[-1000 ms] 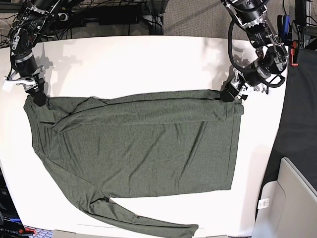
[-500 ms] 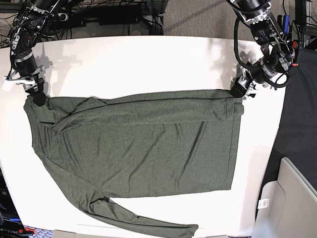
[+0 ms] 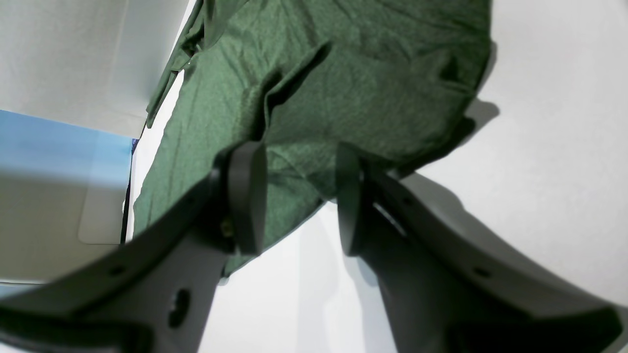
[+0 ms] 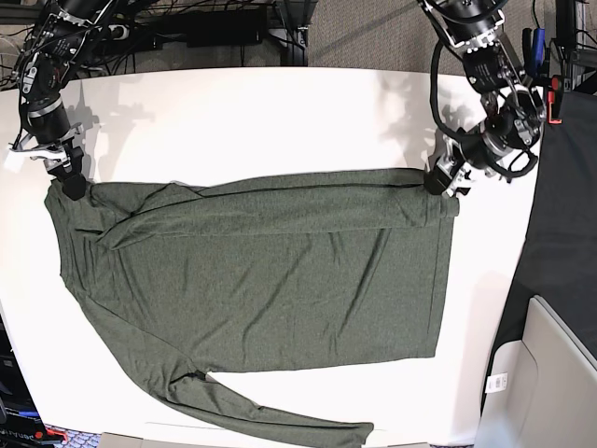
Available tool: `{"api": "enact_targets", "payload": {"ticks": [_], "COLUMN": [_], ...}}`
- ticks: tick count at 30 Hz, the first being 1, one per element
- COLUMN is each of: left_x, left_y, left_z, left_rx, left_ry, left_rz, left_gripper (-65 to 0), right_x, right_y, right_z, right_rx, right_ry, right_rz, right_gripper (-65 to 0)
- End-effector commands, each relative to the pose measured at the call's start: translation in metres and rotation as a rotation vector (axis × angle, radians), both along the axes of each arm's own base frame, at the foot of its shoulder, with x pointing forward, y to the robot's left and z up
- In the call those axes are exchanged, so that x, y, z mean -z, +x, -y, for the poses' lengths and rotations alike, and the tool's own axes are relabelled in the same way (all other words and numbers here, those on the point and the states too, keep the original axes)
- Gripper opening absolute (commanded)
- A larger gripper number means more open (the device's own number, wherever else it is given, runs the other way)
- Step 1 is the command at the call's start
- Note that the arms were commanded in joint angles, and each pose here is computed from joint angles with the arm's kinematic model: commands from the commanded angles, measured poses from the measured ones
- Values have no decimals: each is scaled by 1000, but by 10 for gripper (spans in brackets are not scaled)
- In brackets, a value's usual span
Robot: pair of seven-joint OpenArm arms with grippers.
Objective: Fold the T-shirt properly
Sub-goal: 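Hold the shirt edge with both grippers, adjusting the left grip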
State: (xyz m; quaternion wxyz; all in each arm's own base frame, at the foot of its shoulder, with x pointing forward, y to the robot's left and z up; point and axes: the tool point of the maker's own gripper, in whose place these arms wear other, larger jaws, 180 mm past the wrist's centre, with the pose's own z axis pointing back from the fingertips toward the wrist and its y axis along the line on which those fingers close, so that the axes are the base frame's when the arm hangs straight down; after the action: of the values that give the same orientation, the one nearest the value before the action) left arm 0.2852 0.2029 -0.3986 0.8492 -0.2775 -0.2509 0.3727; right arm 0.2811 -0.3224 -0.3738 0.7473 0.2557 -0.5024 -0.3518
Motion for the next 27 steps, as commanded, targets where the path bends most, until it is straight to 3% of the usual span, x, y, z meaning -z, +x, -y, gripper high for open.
{"api": "enact_targets", "payload": {"ticks": [1,11,19,27], "left_x": [-8,6,4,-17], "left_y": [9,9,10,5], "left_z": [-3,2,7,2], "left_rx": [1,5,91,110], "left_ry": [5,-28,3,65], "left_rz": [27,-5,44,88], "left_gripper": [-427,-444,-646,-648], "right_x": [-6,-6,-6,-6], "right_y": [1,-3,-3,-1], "right_z": [5,5,5,6], "right_rx": [3,9,9,10], "right_ry": [-10,11,11,11], "right_rz": [10,16,16,17], "right_gripper": [-409,-409,-409,-410]}}
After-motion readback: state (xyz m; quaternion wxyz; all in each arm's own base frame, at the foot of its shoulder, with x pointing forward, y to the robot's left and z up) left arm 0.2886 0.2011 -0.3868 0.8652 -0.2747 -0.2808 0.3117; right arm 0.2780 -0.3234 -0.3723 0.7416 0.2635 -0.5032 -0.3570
